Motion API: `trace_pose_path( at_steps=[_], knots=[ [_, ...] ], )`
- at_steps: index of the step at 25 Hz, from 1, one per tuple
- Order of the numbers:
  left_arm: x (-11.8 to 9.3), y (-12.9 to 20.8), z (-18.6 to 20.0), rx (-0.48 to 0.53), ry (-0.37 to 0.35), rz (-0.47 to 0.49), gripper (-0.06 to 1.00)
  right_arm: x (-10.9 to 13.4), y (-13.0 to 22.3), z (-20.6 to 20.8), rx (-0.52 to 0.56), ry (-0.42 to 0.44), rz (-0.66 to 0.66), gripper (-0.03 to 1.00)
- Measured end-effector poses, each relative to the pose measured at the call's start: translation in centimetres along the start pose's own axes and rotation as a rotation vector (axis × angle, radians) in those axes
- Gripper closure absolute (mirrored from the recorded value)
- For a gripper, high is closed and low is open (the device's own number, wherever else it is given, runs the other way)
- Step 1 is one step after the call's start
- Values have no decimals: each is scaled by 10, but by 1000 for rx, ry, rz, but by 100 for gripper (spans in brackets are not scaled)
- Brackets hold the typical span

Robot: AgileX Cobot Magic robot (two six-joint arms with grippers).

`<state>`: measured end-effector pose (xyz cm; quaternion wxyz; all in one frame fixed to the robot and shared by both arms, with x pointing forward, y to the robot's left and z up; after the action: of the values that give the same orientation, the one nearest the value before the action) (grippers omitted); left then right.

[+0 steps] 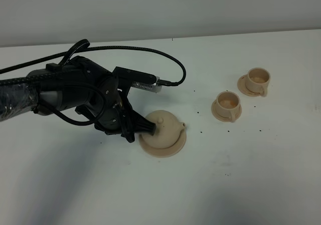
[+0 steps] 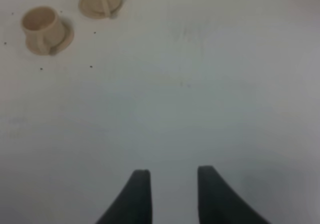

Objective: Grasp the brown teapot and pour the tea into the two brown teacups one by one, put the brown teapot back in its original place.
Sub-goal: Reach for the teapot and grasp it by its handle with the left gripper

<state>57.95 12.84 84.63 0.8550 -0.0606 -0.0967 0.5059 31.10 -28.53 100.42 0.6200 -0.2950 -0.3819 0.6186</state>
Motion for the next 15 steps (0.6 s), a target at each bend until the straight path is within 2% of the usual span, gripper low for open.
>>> trace_pose_path(
  at_steps=[4,7,10,15],
  knots=[
    [2,15,1,88,-8,-106,55,0,0,0,0,0,0,73],
    [4,21,10,118,-9,-182,56,0,0,0,0,0,0,73],
    [7,21,30,98,-10,-279,59,0,0,0,0,0,0,73],
    [12,15,73,-3,-28,-465,67,0,0,0,0,0,0,73]
  ],
)
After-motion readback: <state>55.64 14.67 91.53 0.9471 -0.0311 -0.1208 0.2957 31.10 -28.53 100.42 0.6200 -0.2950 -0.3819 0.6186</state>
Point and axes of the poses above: a point on each arm's last joint axis where the gripper is mounted, z pointing back along that axis away from the gripper, x along the wrist's bending axis when the last joint is at zero, y = z × x, the point moved 8 cm from there along -z, pointing out along that axis toward the gripper, and after that the axes turned 7 degrees about -z, right-handed, at the moved point
